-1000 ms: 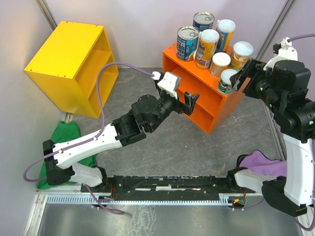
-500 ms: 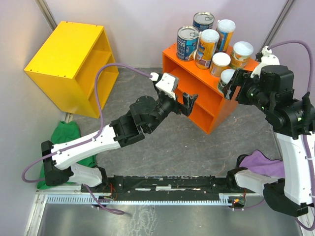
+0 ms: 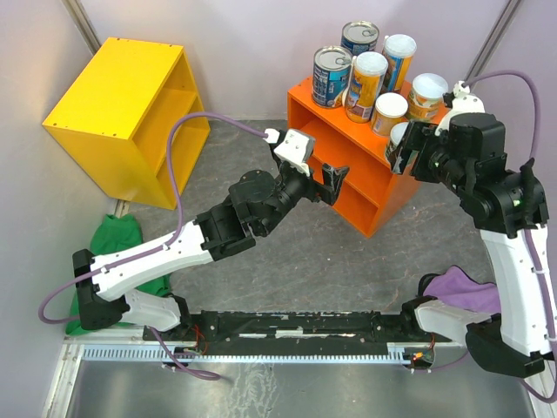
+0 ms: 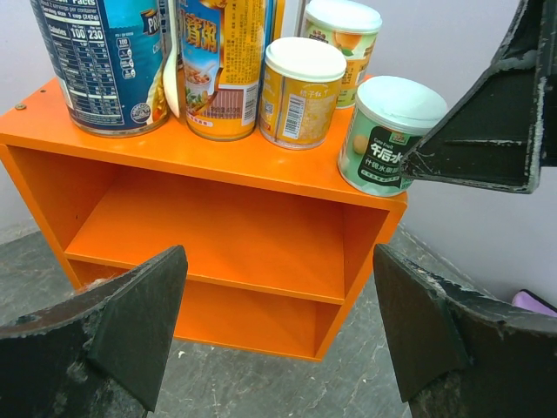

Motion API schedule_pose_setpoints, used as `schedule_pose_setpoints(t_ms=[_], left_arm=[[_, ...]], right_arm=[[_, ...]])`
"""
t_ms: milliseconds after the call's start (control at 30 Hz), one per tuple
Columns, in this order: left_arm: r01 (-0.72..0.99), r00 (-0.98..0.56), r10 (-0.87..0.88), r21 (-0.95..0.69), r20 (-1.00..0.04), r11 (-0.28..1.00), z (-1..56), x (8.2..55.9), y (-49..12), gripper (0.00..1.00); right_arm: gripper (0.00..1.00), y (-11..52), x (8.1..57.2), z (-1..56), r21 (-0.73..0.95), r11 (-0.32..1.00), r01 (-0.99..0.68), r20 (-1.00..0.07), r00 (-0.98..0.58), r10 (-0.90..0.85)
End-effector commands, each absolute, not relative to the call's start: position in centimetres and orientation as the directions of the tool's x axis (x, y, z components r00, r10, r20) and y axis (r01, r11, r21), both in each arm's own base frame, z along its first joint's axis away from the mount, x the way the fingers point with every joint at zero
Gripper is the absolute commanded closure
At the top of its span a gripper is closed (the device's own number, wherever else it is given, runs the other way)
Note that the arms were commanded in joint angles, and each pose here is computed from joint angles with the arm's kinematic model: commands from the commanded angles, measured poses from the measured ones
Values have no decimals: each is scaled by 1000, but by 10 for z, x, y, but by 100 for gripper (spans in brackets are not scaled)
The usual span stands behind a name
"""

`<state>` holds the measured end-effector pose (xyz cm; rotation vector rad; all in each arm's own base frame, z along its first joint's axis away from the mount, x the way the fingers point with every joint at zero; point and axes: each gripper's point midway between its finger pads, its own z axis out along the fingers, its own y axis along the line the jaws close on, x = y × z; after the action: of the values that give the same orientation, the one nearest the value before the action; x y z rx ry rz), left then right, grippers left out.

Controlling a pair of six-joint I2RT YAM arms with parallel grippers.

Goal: Place and organize the canned foods onto the counter
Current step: Place the canned food on the counter.

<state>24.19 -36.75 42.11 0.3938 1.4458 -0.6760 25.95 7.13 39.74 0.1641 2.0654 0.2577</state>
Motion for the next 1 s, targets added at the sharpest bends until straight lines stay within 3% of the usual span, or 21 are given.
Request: schedule_pose_setpoints(t_ms=[0,367,767,967], left_arm=[[620,16,-275,-206,-961,757,447,242,-353,7],[613,19,-267,-199,-964,765,445,247,-350,7],[609,21,-263,-196,-965,769,444,251,-347,7],[611,21,-260,-194,-965,768,443,253,-346,7]], right_arm=[[17,71,273,406,237,971,10,-876,-431,218],[19,70,289,406,212,977,33,-886,-416,206],[33,67,298,403,181,982,55,-892,-412,187],[33,62,300,405,153,985,74,-899,-404,170]])
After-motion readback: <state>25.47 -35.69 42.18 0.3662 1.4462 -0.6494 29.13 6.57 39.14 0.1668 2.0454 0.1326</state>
